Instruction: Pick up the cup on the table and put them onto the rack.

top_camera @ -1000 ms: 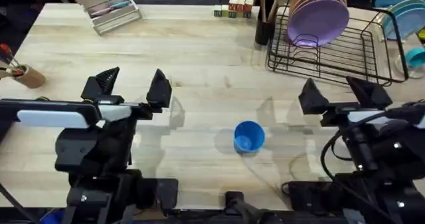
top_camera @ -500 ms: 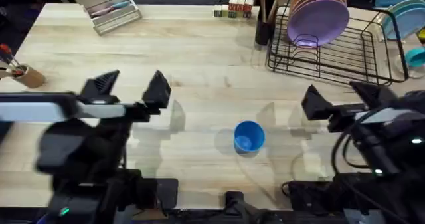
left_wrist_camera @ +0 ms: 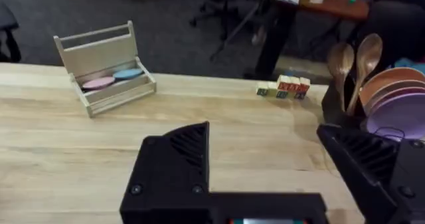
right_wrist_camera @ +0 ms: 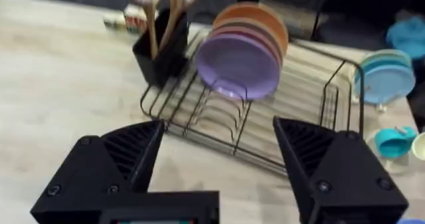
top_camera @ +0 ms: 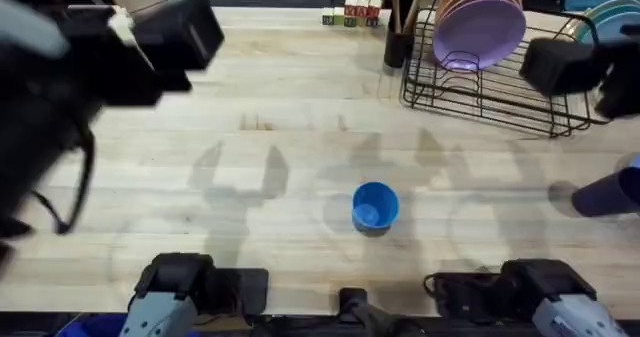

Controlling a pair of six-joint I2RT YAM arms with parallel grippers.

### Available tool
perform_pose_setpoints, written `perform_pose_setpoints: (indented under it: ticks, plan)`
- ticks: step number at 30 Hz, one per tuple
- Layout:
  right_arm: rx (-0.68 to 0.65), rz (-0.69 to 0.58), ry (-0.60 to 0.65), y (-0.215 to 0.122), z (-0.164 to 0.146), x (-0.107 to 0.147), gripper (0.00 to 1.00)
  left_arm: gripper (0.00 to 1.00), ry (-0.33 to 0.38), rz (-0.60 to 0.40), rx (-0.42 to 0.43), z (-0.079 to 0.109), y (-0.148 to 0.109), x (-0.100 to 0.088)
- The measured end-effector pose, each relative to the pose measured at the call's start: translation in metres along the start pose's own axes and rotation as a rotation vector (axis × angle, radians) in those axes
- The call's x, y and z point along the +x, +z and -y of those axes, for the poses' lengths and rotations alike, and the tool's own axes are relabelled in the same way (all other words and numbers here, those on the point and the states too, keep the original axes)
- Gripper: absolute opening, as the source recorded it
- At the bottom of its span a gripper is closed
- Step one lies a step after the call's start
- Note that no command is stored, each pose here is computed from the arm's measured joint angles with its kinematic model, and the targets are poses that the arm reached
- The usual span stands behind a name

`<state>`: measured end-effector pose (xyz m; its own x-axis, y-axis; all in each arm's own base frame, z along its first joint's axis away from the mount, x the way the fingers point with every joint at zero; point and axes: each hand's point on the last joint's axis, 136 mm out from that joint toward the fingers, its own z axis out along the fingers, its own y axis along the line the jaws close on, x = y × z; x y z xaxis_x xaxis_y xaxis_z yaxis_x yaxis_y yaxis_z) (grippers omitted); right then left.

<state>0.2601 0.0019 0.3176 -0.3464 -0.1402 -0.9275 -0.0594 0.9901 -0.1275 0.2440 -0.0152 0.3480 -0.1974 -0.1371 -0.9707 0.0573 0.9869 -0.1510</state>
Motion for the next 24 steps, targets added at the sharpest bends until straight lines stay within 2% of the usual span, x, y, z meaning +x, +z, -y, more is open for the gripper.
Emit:
perform_pose_setpoints:
  ticks: [3,6,10,11,15,18,19,20,24]
  plan:
    - [-0.014,-0.095,-0.015,0.009,0.0,-0.002,0.996,0.994,-0.005,-0.064,-0.004,0.002,0.006,-0.014]
    - [-0.031,-0.181,-0.052,0.018,0.0,0.002,0.996,0.994,-0.012,-0.142,-0.013,0.003,0.012,-0.018]
    - [-0.05,-0.246,-0.116,0.033,-0.001,0.011,0.996,0.994,-0.021,-0.247,-0.027,0.001,0.024,-0.012]
    - [-0.058,-0.272,-0.137,0.038,-0.002,0.016,0.996,0.994,-0.025,-0.301,-0.034,-0.001,0.034,-0.003]
    - [-0.076,-0.359,-0.13,0.032,-0.005,0.037,0.996,0.994,-0.028,-0.331,-0.031,-0.001,0.038,0.003]
    - [-0.057,-0.372,-0.098,0.031,-0.001,0.039,0.996,0.994,-0.028,-0.331,-0.031,-0.001,0.038,0.003]
    - [-0.037,-0.376,-0.077,0.031,0.003,0.04,0.996,0.995,-0.028,-0.331,-0.031,-0.001,0.038,0.003]
    - [0.102,-0.398,0.032,0.028,0.034,0.046,0.996,0.995,-0.028,-0.331,-0.031,-0.001,0.038,0.003]
    - [0.276,-0.448,0.129,0.017,0.07,0.059,0.996,0.993,-0.028,-0.331,-0.031,-0.001,0.038,0.003]
